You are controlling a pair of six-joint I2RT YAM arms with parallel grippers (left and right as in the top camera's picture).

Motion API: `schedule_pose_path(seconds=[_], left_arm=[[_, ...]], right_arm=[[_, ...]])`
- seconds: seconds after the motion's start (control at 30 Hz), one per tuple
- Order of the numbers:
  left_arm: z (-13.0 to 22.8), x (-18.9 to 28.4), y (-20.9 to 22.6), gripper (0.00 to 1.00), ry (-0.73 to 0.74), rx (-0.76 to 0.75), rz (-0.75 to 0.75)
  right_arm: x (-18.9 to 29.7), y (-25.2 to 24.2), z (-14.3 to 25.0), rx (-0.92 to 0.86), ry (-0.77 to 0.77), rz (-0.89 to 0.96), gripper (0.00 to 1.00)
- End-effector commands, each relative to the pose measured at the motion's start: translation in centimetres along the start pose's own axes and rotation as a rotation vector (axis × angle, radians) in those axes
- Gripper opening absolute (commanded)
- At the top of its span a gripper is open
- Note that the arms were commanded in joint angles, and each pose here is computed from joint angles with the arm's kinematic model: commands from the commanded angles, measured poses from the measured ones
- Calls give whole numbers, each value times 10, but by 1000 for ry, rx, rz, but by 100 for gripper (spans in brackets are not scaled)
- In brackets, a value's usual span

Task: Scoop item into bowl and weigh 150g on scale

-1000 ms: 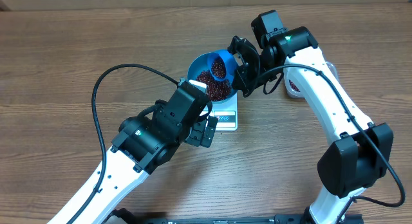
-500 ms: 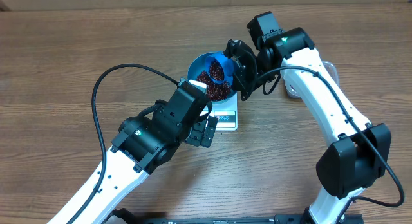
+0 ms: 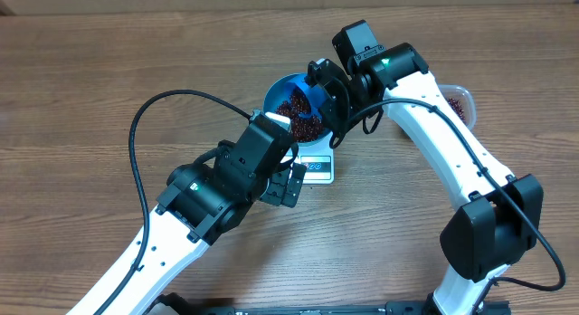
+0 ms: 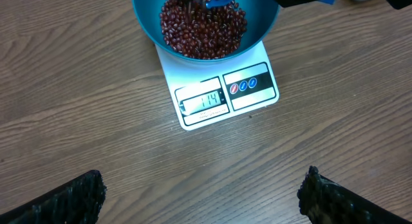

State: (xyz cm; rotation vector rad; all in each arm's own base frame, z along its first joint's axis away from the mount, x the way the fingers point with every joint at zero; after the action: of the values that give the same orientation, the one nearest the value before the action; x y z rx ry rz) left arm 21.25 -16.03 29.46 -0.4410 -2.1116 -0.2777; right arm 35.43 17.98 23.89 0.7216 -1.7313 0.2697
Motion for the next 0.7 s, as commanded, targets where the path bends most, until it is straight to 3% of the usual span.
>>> schedule_pose_path(seconds=[0.0,0.67], left_arm=[[-1,5,2,100,-20,11,4],[-1,5,2,99,-20,11,4]], right_arm=[[23,4,-6,17,-73,21,4],[23,5,-4,14,-64,24,4]])
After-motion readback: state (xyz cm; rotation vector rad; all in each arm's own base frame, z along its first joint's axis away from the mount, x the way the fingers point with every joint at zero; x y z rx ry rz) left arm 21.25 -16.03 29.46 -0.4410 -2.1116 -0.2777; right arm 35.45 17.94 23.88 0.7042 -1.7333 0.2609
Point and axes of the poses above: each gripper's point midway between its finger pads, its own x axis back along the fingers, its own y axis along the line the jaws close on, z = x × y, the point moved 9 cm from there along x, back along the fingers, and after that the axes turned 7 degrees about -x, right-handed, at the moved point
